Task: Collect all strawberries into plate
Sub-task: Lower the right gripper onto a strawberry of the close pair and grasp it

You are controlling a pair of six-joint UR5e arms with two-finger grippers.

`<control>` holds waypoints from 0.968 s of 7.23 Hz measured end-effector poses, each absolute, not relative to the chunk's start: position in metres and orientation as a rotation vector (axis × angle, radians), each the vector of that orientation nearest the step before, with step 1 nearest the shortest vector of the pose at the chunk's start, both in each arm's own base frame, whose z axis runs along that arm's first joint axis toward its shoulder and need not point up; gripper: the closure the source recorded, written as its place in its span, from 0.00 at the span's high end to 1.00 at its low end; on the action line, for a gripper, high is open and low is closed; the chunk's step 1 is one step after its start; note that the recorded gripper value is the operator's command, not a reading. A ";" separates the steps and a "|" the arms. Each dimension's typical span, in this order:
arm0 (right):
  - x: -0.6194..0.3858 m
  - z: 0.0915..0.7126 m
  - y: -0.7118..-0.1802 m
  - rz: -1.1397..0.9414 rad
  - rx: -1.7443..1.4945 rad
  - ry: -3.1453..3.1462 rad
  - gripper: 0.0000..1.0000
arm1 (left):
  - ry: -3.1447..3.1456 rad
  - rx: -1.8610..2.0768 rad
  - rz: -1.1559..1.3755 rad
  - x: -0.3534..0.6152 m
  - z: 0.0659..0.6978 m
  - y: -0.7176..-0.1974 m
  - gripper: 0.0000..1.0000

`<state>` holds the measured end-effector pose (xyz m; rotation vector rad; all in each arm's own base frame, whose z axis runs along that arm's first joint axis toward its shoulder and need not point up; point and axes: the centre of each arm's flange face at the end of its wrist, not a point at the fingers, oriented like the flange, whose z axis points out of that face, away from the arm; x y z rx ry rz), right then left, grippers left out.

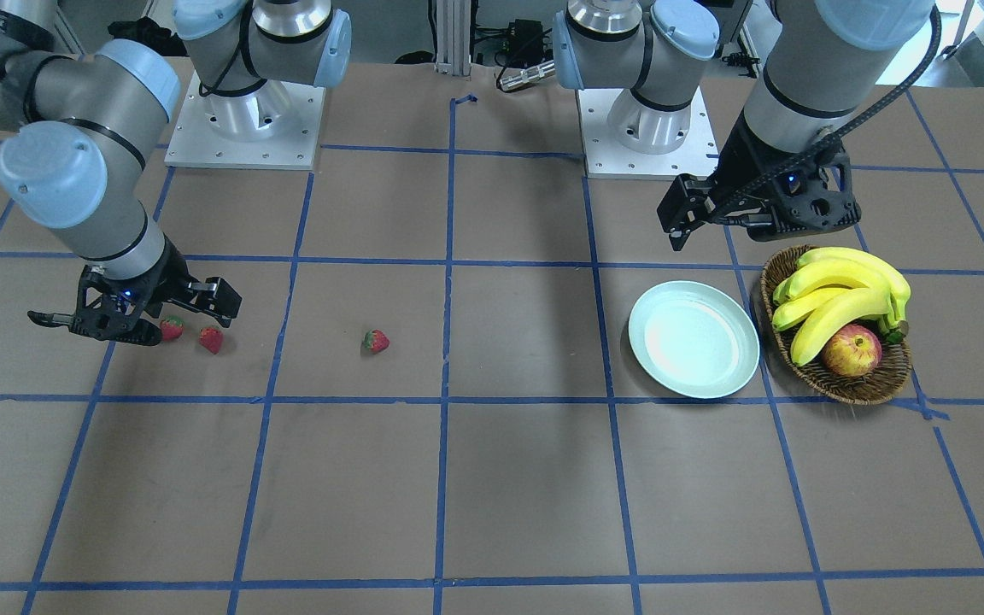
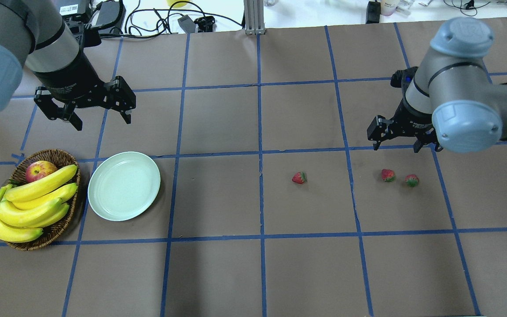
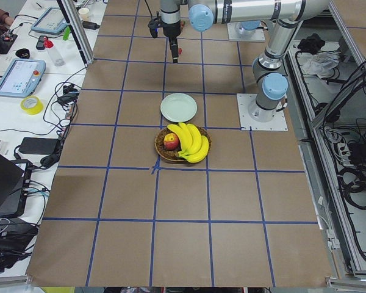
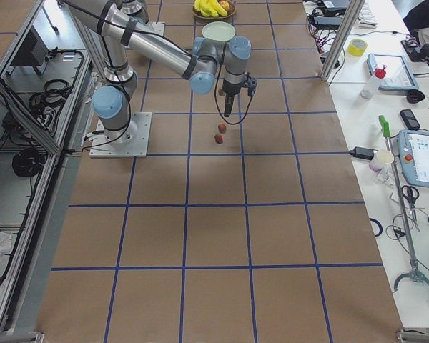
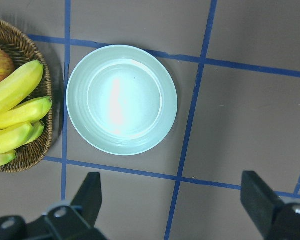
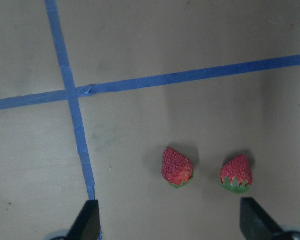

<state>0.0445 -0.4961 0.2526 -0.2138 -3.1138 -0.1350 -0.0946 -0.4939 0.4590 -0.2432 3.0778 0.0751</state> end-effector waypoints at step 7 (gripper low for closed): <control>0.041 0.175 -0.489 -0.214 -0.125 -3.117 0.25 | 3.073 -0.239 0.050 -0.093 0.467 -0.487 1.00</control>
